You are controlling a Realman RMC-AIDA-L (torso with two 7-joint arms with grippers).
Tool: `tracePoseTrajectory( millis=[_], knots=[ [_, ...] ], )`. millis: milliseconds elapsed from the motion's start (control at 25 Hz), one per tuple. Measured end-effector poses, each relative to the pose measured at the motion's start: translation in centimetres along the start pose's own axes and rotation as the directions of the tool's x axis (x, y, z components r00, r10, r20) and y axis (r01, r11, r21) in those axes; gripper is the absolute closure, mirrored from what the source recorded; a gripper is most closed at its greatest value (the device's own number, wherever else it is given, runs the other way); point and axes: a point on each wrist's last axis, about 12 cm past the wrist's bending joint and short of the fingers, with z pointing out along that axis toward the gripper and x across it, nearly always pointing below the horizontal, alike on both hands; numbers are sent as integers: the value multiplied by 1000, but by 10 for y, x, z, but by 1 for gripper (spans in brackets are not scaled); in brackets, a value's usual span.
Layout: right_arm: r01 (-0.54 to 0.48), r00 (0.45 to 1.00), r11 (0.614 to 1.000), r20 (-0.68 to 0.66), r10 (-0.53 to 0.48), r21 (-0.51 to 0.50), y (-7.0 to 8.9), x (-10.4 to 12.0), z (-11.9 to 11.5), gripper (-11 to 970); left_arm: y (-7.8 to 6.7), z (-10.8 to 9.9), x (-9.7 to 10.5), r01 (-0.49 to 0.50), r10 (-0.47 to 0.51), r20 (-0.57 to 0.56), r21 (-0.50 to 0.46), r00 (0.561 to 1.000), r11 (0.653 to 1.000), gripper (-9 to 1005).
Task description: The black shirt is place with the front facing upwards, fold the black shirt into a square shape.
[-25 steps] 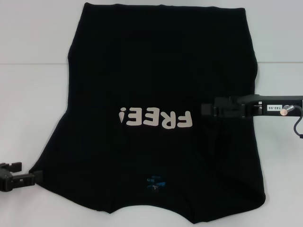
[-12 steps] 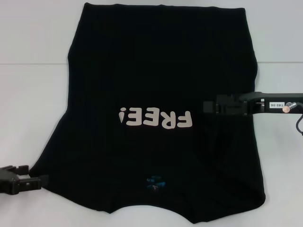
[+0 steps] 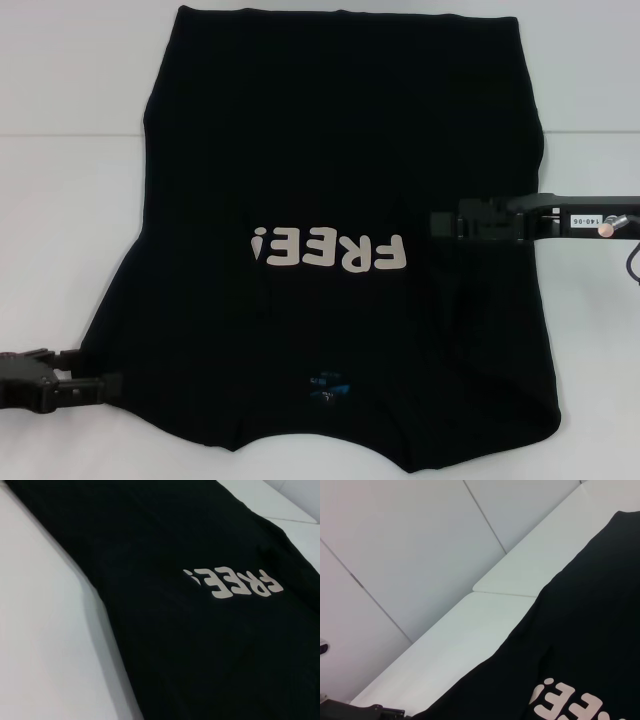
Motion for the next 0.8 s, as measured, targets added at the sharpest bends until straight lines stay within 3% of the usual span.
tracePoseTrajectory(
  millis=[440,800],
  knots=[
    [2,1000,1000,2,-2,4,-1,-1,-2,42,3,0,-6,6,-6,4,-20,1000,1000,136],
    [0,1000,1000,3,0,3,-1,0,-4,44,5,0,-8,-1,1,5,-36,1000,999,567]
  ],
)
